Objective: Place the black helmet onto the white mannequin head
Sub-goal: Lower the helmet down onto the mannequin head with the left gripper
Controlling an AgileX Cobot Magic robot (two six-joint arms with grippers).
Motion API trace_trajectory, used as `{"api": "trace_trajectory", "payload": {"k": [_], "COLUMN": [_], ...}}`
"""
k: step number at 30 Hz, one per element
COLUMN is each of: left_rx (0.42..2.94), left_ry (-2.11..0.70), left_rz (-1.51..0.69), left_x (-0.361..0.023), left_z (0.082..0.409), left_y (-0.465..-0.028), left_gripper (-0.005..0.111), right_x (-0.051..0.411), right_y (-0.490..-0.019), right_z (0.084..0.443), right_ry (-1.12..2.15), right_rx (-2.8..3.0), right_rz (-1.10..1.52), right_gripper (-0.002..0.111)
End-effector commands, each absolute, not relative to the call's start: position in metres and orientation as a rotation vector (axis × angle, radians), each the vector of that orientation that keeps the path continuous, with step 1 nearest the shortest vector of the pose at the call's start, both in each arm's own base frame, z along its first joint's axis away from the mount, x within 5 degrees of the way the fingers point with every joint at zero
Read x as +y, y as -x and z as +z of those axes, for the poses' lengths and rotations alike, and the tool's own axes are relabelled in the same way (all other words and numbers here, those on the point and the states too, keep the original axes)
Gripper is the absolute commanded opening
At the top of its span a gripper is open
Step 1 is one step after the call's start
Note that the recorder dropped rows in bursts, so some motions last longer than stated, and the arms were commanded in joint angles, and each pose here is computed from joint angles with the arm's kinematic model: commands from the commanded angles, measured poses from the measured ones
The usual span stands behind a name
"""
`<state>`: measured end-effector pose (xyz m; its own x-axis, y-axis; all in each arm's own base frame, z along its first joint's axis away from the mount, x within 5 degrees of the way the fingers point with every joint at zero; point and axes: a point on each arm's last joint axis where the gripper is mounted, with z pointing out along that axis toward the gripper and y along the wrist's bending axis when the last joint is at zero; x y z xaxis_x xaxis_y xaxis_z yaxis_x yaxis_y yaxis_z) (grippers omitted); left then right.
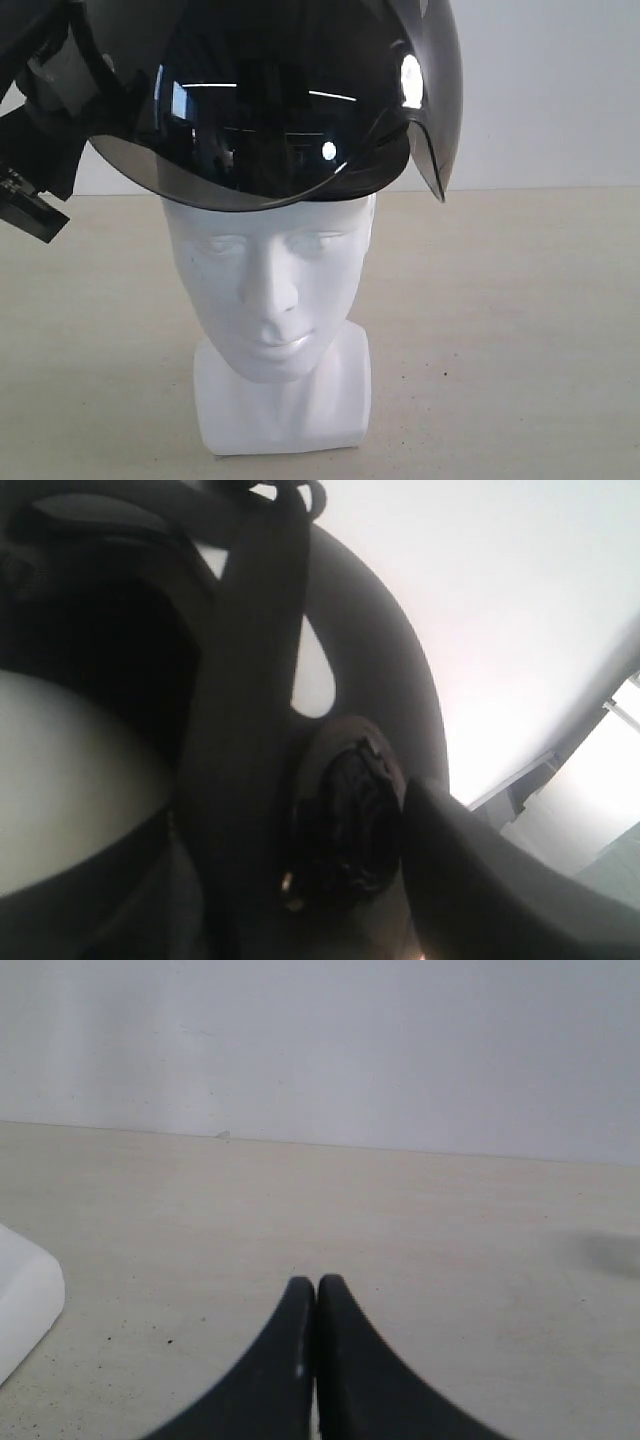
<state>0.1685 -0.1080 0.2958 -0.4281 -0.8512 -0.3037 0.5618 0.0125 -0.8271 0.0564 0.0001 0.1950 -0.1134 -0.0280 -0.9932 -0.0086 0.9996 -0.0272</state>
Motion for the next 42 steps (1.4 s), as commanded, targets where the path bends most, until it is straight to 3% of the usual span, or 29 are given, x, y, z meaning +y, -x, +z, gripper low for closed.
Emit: {"api": "trace_trajectory", "payload": {"k": [1, 17, 42], "left_rx": [1.074, 1.094, 1.259], "left_ry": [0.438, 0.412, 0.430], "left_rz": [-1.535, -1.507, -1.450], "left_x": [-0.089, -0.090, -0.096], "left_z": [0.297, 0.293, 0.260], "left_y": [-0.169, -0.168, -0.176], "left_gripper": [0.004, 0.004, 0.004], "right_x": [0.000, 0.000, 0.000], "right_y": [-0.056, -0.056, -0.056], "right_z": [0.197, 0.197, 0.197], "right_ry": [0.034, 0.034, 0.034], "right_rx": [1.663, 1.663, 1.663], "right_rz": [-0.022, -0.022, -0.022], "right_gripper": [0.000, 0.000, 0.000]}}
